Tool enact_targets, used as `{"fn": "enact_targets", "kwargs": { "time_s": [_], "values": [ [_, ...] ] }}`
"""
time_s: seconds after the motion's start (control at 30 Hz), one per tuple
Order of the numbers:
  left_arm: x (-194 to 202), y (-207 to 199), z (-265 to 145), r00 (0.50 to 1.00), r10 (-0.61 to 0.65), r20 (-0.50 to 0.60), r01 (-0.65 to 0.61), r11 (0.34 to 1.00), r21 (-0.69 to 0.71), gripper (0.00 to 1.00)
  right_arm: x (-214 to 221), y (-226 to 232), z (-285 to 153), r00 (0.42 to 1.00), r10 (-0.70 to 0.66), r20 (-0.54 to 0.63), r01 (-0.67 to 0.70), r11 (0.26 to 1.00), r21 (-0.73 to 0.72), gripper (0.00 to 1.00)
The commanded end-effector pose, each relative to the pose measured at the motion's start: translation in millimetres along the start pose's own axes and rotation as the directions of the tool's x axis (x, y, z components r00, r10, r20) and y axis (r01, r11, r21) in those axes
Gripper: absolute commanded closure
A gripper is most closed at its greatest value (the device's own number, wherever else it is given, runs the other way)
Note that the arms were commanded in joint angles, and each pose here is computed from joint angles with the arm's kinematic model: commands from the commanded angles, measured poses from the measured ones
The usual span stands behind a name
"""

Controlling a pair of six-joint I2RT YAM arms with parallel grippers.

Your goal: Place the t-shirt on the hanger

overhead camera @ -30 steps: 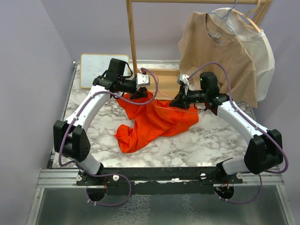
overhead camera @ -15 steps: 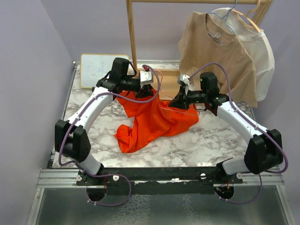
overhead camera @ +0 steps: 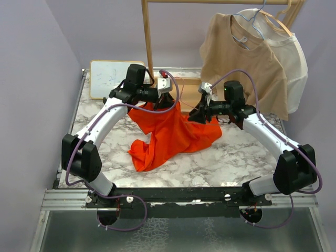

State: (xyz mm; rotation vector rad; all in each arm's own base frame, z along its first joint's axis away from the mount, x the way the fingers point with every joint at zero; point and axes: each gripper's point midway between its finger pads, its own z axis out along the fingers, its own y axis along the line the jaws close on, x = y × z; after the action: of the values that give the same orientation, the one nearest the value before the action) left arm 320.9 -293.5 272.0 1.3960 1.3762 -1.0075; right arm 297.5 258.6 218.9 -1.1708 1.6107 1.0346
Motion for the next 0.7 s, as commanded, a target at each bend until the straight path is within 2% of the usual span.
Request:
{"fn": "enact_targets", "kwargs": {
  "time_s": [0.0,0.13,0.4,0.57,0.67],
  "values": [
    [-2,-19,-5,0.998,0.069,-0.009,-0.068,0.997,0.048,1.0,-10,-12,0,1.0,-0.001,0.003,0.001,0.998,0.064,0.63],
    [15,-27,-14,0.99,0.121,-0.075,-0.117,0.992,0.047,1.0,-15,-10,-6,0.999,-0.026,0.027,0.023,0.994,0.103,0.48],
    [29,-19,-39,0.958,0.236,-0.16,-0.246,0.968,-0.049,1.0,-50,-7,-25,0.992,-0.087,0.095,0.066,0.978,0.2,0.34],
    [33,-20,-51,0.934,0.304,-0.189,-0.317,0.947,-0.047,1.0,-81,-33,-47,0.983,-0.036,0.18,-0.042,0.91,0.413,0.17],
    [32,-31,-51,0.932,0.322,-0.169,-0.328,0.945,-0.008,1.0,-75,-54,-45,0.987,0.049,0.153,-0.115,0.88,0.46,0.16]
  ]
}}
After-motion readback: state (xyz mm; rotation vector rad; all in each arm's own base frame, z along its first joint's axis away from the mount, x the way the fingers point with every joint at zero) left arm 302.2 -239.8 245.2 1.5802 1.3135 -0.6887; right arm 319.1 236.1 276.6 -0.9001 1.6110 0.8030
